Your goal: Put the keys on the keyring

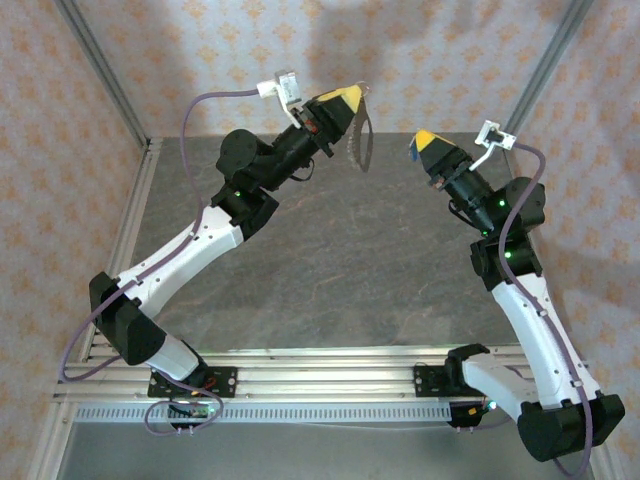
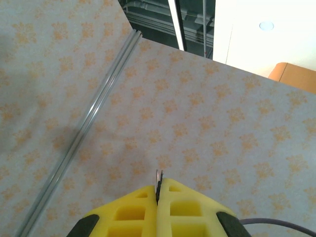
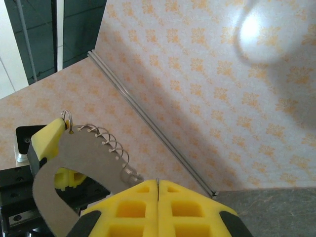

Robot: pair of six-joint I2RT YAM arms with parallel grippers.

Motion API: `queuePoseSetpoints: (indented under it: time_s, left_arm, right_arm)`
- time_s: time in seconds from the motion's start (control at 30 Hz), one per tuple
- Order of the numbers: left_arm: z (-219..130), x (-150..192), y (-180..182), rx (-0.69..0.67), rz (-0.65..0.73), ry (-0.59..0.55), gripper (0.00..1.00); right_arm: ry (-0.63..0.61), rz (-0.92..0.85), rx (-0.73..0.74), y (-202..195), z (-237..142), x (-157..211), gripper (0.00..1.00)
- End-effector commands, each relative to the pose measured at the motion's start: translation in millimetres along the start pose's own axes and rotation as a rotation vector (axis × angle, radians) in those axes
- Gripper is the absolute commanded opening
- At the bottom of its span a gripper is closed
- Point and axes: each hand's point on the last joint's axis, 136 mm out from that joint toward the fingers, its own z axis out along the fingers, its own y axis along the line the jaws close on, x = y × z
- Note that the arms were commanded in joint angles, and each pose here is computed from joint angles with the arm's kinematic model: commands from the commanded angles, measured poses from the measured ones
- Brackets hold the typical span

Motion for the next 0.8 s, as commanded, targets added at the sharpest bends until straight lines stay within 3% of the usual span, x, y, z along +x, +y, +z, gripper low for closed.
queuePoseSetpoints:
  time_s: [0.0,0.3,0.43,0.63,0.77]
  left_arm:
    - [2,-18,-19,0.060,-0.033,-0.072,0.00]
    - [6,-10,-27,0.114,0.007,-0.025,0.00]
    - [6,10,-40,0.190,0.162,0.080,0.00]
    - [-5,32,-30,0.132,0.455,0.215,0.00]
    - [-11,36,-25,0.106,0.569,0.254,0.00]
  right_arm:
    - [-0.050,-0.054,-0.053,22,-5,-15,0.00]
    - [-0.045,-0.051,-0.038,18,-3,-13,0.00]
    - [-0.041,-0.049,-0.028,14,-3,-11,0.00]
    - [-0.026,-0.058,-0.008,12,-4,-9,0.00]
    - [-0.022,-0.055,0.001,9,-5,-7,0.00]
